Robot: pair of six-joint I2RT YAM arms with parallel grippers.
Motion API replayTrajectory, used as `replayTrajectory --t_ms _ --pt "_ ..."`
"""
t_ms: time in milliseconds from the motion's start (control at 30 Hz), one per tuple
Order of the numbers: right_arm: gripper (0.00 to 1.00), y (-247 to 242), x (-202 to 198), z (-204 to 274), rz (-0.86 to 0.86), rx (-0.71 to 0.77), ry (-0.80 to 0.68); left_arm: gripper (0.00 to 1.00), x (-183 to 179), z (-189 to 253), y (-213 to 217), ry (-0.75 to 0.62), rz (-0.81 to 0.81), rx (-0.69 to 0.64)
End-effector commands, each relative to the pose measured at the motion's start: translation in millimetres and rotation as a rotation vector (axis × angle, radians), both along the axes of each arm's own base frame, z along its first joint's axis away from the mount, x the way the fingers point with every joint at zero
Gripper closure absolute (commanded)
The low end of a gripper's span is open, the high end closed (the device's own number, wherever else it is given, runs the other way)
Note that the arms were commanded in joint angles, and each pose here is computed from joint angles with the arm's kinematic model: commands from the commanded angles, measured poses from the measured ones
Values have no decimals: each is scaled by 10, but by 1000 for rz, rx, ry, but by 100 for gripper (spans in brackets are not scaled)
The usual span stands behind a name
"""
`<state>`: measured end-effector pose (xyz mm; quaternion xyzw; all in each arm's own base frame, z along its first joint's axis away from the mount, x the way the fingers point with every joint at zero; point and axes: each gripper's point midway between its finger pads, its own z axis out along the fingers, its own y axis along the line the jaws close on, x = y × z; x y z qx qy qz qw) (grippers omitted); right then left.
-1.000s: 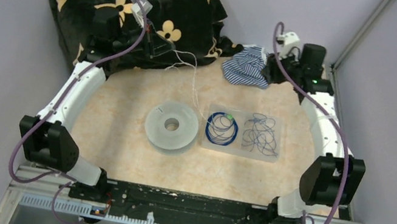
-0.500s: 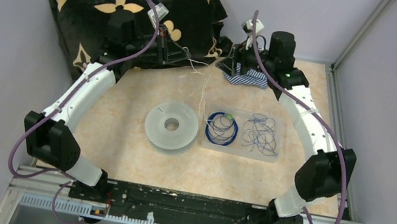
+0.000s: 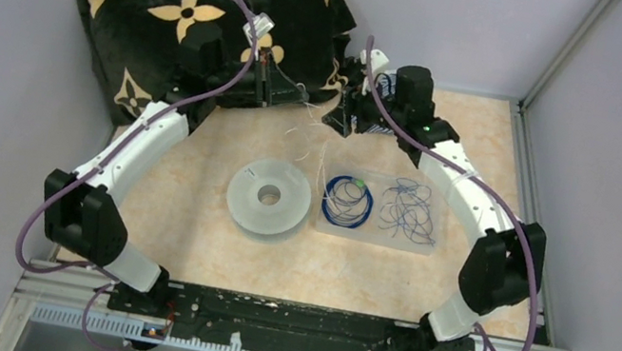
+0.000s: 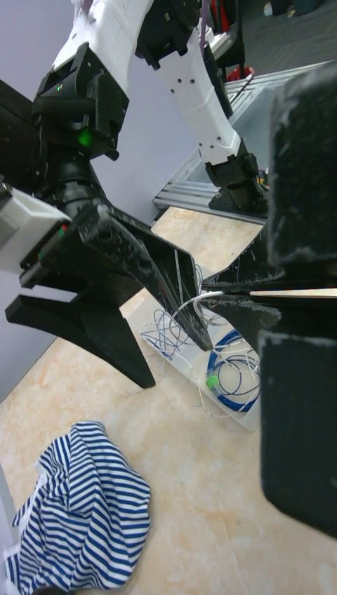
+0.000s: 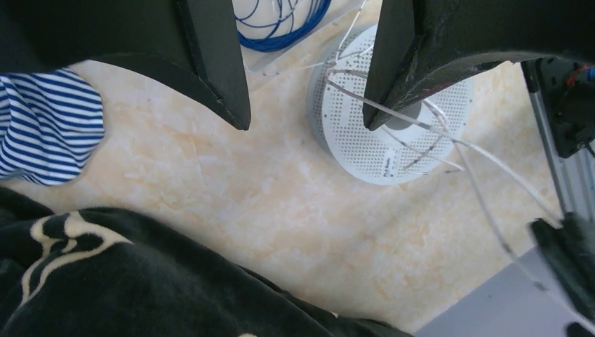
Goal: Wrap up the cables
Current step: Adjust the cable at the center of the board.
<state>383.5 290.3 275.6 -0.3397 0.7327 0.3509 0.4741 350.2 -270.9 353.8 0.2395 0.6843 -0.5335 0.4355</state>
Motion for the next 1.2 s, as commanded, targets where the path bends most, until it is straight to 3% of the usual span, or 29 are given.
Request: replayTrajectory --t_ms 0,400,700,933,1033,1167 --pt "41 -4 214 30 -96 -9 -69 100 -95 47 -77 0 -60 -35" --pt "58 -855 853 -207 -530 -281 -255 100 -279 163 -60 -34 -117 -62" --pt "65 -2236 1142 -50 -802 -368 -283 100 -225 309 156 -133 -53 -31" --pt "68 -3148 1182 338 -977 -365 -327 100 -117 492 340 -166 -10 -34" --pt "68 -3241 1157 406 -955 -356 -307 100 -15 507 367 -164 36 -25" --pt "63 -2710 984 327 -681 -248 -230 100 89 482 356 -121 64 -34"
